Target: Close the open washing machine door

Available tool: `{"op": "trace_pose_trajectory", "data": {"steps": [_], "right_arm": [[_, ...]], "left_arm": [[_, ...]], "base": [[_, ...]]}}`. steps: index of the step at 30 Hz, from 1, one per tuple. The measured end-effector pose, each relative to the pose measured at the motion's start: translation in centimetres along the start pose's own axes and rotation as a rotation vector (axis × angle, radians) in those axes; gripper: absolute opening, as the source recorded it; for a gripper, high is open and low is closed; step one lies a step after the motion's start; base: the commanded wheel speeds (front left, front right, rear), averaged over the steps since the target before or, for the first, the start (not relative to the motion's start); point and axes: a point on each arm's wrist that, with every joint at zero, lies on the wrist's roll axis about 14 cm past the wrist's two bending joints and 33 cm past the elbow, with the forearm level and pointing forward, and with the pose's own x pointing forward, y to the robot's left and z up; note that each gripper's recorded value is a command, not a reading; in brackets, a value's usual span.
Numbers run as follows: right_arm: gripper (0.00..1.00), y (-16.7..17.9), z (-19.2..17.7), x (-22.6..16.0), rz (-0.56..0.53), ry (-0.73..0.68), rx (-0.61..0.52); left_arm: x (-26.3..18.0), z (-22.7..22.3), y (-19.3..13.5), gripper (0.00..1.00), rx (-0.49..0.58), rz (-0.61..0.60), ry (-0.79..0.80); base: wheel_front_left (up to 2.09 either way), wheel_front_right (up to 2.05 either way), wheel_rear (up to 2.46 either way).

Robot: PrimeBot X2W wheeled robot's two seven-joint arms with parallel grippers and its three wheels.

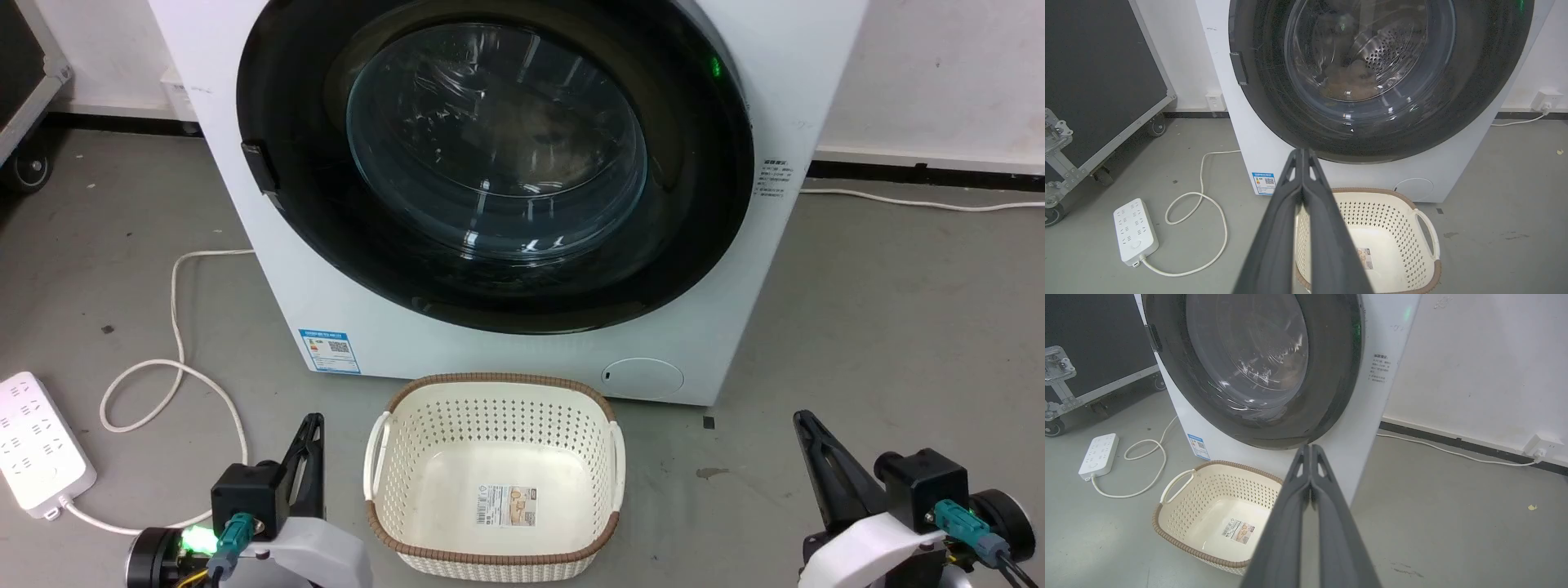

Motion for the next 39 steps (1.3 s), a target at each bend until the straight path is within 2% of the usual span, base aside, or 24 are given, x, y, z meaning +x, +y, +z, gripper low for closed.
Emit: {"op": "trace_pose_trajectory", "data": {"steps": [39], "right_arm": [[0.0, 0.02, 0.03, 0.01, 0.001, -0.001, 0.0]], "left_arm": [[0.0, 0.02, 0.02, 0.0, -0.001, 0.001, -0.001]], "base": [[0.0, 0.0, 0.0]]}}
